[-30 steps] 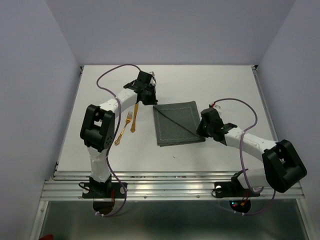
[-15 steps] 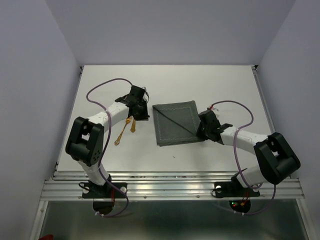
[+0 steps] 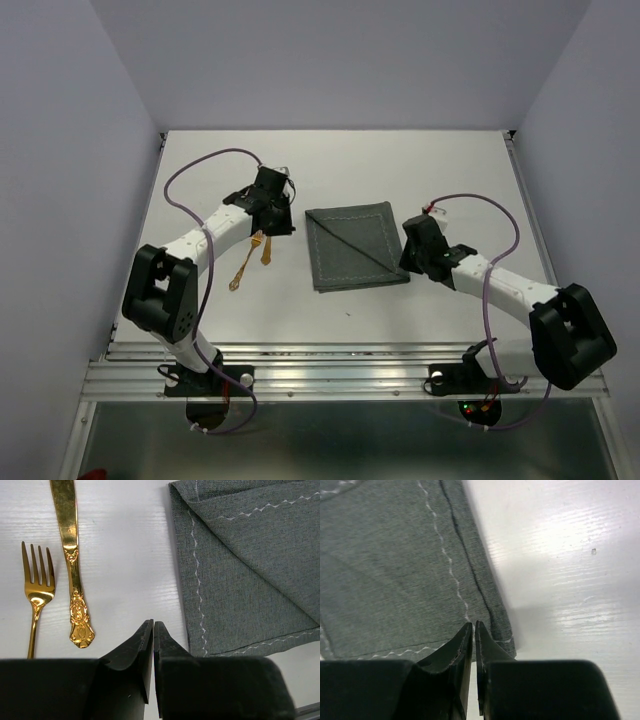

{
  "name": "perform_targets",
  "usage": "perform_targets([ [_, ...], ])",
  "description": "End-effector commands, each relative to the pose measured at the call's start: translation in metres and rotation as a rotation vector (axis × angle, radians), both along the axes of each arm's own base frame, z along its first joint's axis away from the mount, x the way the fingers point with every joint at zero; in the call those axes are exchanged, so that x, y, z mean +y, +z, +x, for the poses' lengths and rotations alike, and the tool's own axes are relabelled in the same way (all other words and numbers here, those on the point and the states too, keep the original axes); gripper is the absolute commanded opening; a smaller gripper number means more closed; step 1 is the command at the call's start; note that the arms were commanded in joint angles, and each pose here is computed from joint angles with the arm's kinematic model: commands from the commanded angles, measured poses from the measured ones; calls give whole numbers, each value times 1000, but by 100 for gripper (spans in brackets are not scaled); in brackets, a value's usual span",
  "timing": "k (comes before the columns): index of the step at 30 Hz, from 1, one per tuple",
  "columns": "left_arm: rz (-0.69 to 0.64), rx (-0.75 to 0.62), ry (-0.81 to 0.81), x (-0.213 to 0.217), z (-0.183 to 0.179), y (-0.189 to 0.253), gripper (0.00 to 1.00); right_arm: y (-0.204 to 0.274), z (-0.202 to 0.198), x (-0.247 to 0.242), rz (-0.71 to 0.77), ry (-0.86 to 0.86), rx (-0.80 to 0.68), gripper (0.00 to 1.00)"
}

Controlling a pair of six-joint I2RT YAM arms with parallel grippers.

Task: Fold the napkin into a case and place the utensils inside
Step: Pick up the upper triangle-folded napkin from the center of the board.

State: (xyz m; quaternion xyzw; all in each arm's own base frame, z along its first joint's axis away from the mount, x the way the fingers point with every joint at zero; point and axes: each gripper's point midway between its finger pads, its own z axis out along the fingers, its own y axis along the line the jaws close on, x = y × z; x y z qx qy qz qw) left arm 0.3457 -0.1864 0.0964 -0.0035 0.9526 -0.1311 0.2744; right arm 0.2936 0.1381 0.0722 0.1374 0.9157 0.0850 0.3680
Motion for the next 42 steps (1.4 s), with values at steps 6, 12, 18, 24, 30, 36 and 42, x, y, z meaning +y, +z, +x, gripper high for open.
perform_targets([
  [6, -2, -79, -12, 4, -3, 35, 17, -39, -3, -10, -113, -15, 127, 12],
  [12, -11, -103, -12, 6, -6, 46, 17, -57, -23, 16, -5, 52, 170, 9],
  [18, -16, -126, -41, -4, -6, 52, 17, -53, -42, 75, 73, 151, 167, 9],
  [24, 62, -156, -64, -9, -7, 55, 28, -15, -34, 110, 150, 194, 71, 11],
  [30, 109, -147, -136, -38, -26, 44, 48, 36, -10, 67, 88, 96, -93, 36],
  [36, 121, -147, -235, -95, -48, 36, 50, 23, 14, -16, 112, -80, -46, 43],
  [42, 186, -151, -368, -156, -76, 19, 51, 12, 24, -70, 164, -160, 9, 48],
])
